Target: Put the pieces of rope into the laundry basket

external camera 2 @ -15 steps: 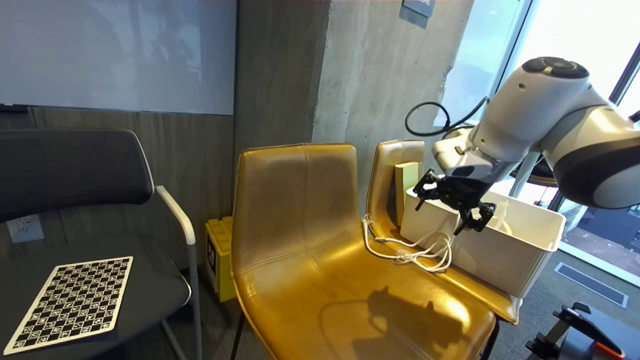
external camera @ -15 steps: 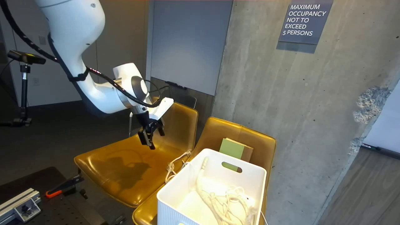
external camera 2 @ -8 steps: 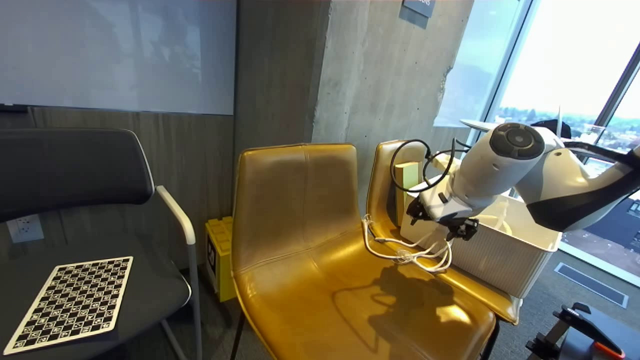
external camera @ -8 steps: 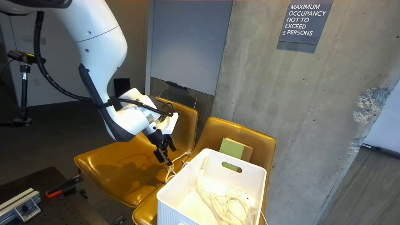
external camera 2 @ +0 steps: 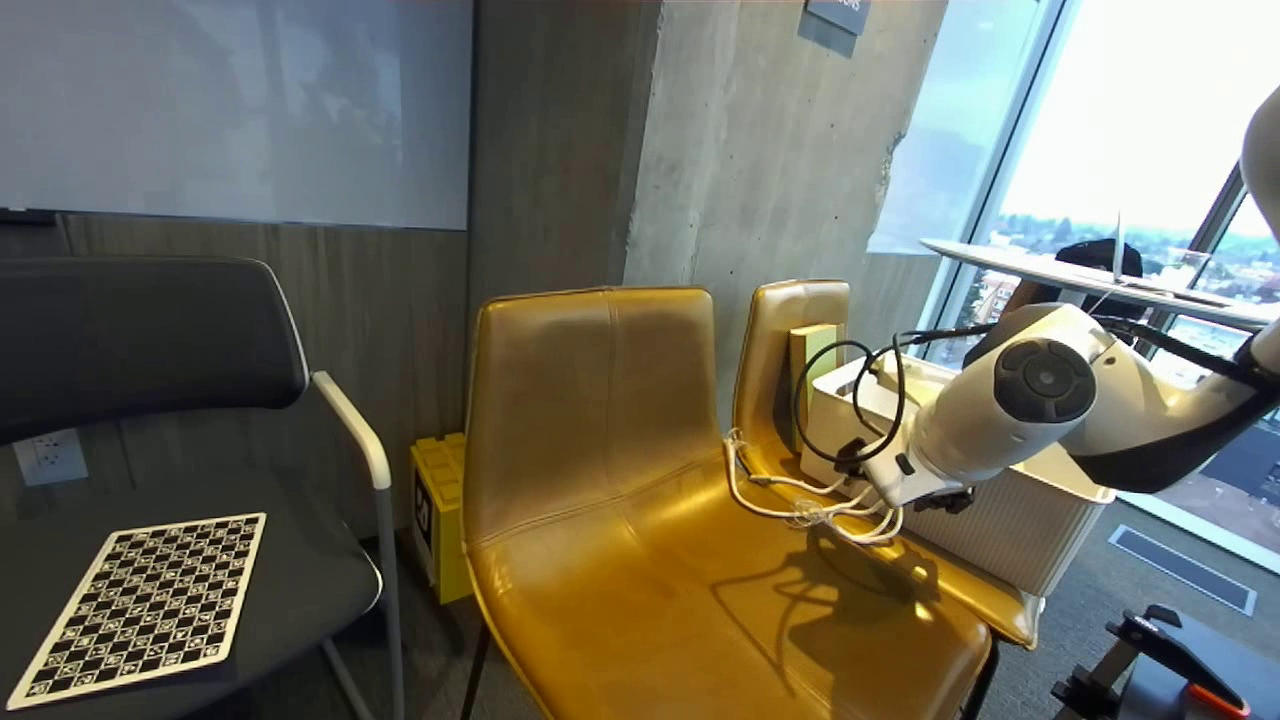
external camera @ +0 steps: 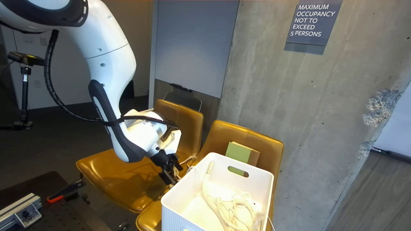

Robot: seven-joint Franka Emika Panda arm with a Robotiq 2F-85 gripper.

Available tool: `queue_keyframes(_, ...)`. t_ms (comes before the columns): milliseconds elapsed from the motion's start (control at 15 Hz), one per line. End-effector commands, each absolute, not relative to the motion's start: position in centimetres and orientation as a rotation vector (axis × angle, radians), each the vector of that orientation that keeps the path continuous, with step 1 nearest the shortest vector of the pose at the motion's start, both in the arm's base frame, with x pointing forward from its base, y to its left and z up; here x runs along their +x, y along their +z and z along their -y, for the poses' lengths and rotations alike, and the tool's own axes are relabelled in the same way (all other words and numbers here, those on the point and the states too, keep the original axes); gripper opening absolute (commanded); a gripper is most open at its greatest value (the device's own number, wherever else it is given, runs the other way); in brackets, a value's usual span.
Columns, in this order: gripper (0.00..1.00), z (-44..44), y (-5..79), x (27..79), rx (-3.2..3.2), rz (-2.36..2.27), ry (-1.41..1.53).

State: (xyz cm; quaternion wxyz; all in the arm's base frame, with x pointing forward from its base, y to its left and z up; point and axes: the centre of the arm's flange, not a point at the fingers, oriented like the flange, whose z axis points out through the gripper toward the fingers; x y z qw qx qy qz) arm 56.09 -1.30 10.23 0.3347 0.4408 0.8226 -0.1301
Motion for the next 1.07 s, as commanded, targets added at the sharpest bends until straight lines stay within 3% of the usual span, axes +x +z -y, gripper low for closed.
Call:
queue_keyframes(0,1.0,2.3,9.3,55.2,1.125,-2.102,-0.376)
queue_keyframes(400,1.0,2.0,6.9,55.4,1.185,-2.084,-0.408)
queue_keyframes(467,0.81,1.9,6.6,55.4,1.199,-2.082,-0.402)
queue_keyframes(1000,0.2,0.8,7.1,56.1,1.3,-2.04,-0.315)
